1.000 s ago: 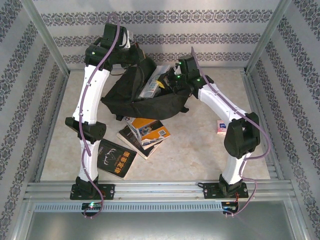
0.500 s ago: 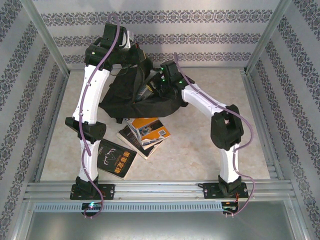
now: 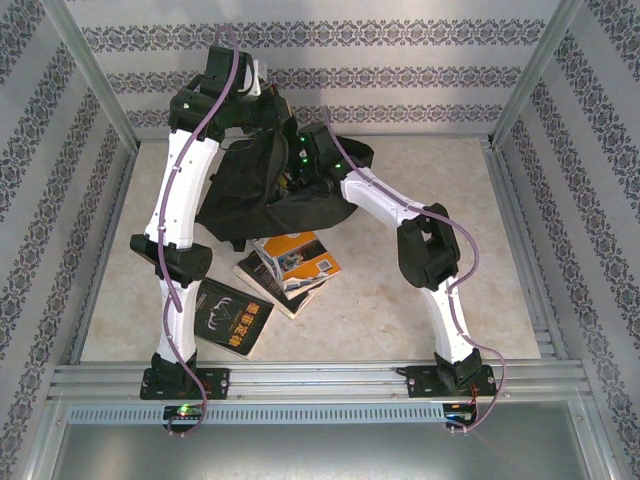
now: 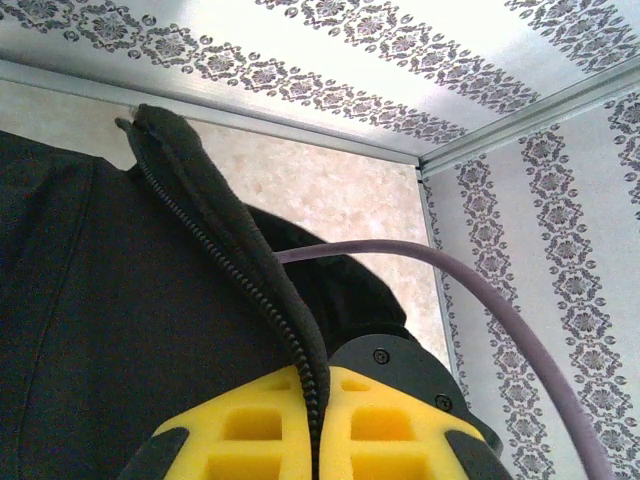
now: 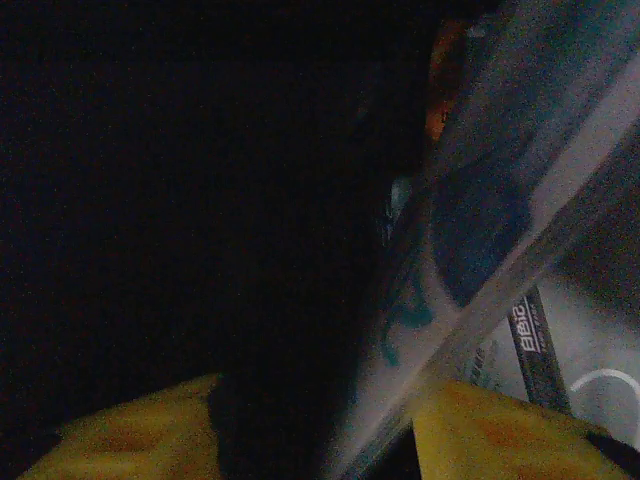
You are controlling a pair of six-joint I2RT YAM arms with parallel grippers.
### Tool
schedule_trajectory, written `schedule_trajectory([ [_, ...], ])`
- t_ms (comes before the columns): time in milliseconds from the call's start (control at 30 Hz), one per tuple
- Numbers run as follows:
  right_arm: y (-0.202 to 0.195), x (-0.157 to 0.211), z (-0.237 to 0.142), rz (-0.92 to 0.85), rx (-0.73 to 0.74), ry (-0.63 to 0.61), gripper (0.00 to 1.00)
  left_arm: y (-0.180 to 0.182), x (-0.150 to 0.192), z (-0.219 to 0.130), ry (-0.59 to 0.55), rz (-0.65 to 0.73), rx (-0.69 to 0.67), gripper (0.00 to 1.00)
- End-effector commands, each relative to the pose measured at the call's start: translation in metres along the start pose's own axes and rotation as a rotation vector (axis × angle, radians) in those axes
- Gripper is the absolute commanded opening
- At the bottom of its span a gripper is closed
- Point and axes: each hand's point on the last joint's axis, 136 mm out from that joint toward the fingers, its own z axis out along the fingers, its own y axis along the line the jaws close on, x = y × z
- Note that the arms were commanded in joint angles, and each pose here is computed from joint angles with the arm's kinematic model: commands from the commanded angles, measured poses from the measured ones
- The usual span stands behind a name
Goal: Pack the student bag
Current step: Place the loose stationery in the student bag.
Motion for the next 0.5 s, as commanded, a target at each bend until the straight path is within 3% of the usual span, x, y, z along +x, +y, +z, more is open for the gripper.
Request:
schedule_trajectory([
  [0,0.036,0.001,-0.025,-0.123,-0.055,0.003,0.56,-0.024,-0.022,-0.024,-0.098,0.085,0.083,0.00],
  [467,0.007,0.003,-0.117,-0.387,0.258,-0.019,0.59,0.000,-0.022,-0.029,-0.110,0.044,-0.028,0.00],
])
